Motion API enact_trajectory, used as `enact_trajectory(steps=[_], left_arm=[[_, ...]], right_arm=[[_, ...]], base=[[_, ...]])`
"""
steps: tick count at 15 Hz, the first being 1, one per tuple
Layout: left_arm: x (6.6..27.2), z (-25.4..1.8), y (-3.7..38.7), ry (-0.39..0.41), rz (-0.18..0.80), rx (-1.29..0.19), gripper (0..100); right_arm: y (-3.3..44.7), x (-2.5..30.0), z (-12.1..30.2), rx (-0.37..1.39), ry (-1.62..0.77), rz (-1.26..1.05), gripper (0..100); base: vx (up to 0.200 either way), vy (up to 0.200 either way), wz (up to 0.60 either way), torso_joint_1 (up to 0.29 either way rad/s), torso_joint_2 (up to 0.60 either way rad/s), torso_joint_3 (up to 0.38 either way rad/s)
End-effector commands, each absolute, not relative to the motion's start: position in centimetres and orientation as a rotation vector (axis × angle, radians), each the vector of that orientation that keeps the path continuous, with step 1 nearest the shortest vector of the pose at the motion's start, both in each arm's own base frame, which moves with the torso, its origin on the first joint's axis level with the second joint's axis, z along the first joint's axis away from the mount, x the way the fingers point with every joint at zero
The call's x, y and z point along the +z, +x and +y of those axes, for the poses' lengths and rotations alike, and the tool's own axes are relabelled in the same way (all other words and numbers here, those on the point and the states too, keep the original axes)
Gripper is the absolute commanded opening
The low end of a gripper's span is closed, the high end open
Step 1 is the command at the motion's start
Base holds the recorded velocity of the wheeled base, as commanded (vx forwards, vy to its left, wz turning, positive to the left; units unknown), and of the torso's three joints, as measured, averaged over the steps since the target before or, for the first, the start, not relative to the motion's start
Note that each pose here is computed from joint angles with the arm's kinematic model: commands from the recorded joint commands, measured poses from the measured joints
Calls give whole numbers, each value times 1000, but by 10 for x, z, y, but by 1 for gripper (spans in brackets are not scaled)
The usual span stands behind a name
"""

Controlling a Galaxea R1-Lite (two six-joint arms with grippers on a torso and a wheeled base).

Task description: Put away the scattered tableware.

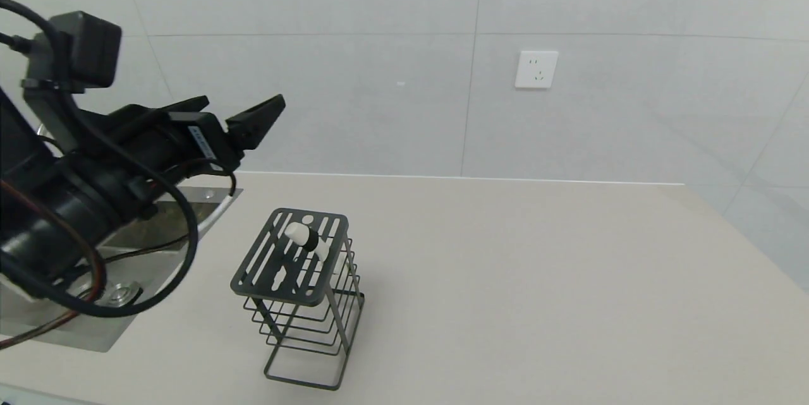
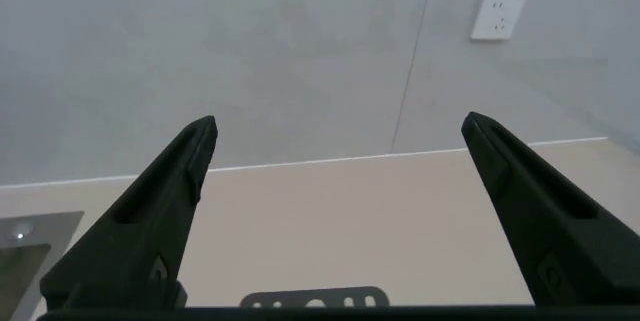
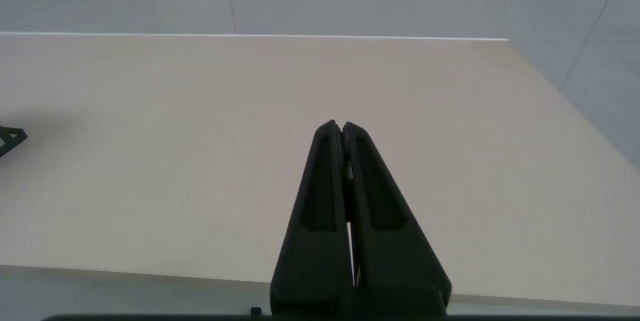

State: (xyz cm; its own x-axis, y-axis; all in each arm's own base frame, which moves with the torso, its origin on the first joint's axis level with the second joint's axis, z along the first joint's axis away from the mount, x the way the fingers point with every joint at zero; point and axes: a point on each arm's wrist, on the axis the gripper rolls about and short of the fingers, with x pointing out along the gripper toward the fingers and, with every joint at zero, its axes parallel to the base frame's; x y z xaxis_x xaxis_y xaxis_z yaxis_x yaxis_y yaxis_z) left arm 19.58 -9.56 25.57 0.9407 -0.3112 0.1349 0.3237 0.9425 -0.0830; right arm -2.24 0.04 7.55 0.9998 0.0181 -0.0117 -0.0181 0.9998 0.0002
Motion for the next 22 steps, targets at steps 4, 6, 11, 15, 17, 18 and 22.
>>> enact_trajectory(steps=[4,6,11,15,17,18,22], left_arm=[[237,-46,148,-124,-104,-424,100],[224,-37,114,-109,-156,-441,100],[225,-24,71,-61,-304,-432,100],[223,-8,28,-51,-460,-310,100],[200,-4,3,-67,-512,-271,100],[192,-3,-8,-84,-538,-249,100],[153,-2,-29,-148,-460,-232,100]], right_arm=[[-22,75,0,18,0,14,0],[-22,75,0,18,0,14,0],[-22,75,0,18,0,14,0],[-22,75,0,18,0,14,0],[-22,75,0,18,0,14,0],[-22,75,0,18,0,14,0],[-22,75,0,18,0,14,0]], base=[[0,0,0,0,0,0],[0,0,0,0,0,0],[0,0,0,0,0,0],[0,0,0,0,0,0],[0,0,0,0,0,0],[0,0,0,0,0,0],[0,0,0,0,0,0]])
